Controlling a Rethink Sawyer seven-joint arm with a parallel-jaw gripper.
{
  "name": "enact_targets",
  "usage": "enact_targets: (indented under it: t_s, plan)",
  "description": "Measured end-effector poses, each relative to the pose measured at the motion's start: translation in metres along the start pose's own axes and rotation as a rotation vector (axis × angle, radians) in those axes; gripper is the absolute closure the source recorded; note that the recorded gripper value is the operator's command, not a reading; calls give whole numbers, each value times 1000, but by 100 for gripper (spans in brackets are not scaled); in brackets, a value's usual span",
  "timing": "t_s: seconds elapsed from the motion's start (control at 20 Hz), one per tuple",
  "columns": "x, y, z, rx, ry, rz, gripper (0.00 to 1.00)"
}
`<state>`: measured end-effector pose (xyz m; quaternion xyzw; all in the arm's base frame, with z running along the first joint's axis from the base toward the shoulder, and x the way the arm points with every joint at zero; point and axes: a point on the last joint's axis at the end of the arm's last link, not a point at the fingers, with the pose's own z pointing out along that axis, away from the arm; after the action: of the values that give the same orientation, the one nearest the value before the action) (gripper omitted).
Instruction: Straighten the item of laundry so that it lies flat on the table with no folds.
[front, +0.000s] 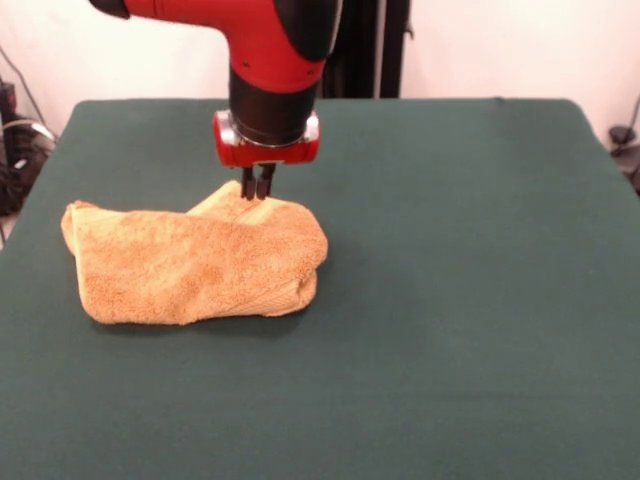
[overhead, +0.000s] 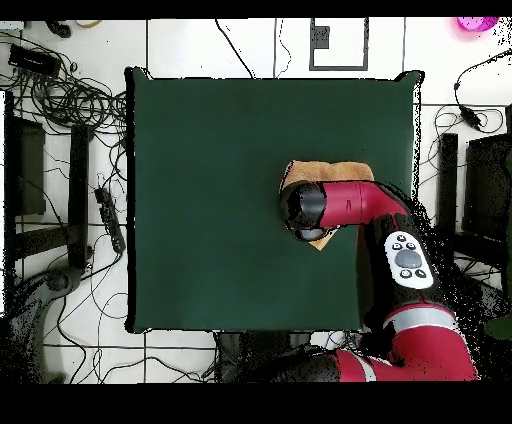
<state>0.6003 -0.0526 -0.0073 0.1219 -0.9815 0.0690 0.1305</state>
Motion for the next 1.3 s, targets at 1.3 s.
enact_targets:
  t_s: [1.3]
  plan:
    - [7,2,47,0,69,-29,100]
